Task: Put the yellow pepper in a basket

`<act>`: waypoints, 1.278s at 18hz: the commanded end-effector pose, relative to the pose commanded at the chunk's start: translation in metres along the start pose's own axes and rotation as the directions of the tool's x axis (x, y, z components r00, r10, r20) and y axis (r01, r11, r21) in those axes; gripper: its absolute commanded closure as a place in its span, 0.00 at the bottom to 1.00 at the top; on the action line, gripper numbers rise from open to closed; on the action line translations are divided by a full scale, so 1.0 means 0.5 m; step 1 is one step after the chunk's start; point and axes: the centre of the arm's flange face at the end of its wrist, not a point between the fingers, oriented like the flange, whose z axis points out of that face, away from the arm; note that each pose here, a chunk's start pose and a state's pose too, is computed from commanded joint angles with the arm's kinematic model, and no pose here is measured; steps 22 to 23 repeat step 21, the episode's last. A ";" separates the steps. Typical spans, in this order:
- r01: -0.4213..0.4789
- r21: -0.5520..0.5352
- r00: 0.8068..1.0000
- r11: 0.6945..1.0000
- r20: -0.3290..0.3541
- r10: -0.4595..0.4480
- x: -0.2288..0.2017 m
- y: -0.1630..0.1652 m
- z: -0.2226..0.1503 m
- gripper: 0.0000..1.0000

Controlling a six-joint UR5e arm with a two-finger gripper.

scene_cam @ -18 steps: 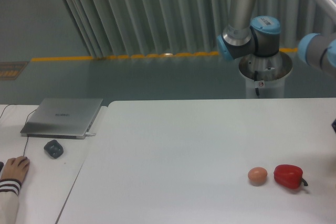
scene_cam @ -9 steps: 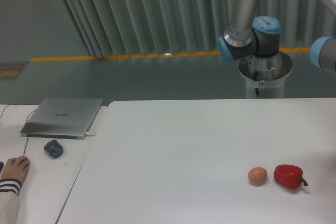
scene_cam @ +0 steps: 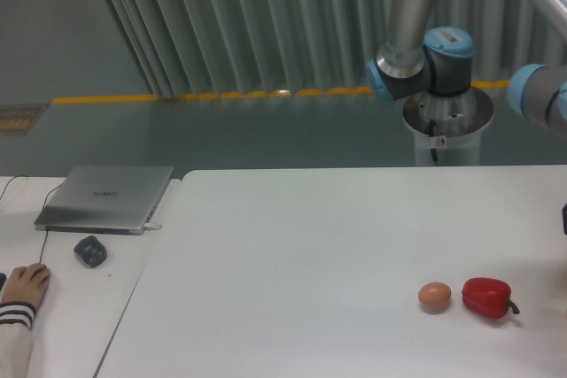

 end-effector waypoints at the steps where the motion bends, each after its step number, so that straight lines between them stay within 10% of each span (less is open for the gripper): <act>1: -0.032 -0.003 0.999 0.999 -0.009 0.032 0.007 -0.006 0.000 0.00; 10: -0.271 -0.042 0.943 0.962 -0.212 0.257 0.176 -0.088 -0.018 0.00; 23: -0.254 0.033 0.939 0.967 -0.232 0.254 0.239 -0.089 -0.060 0.00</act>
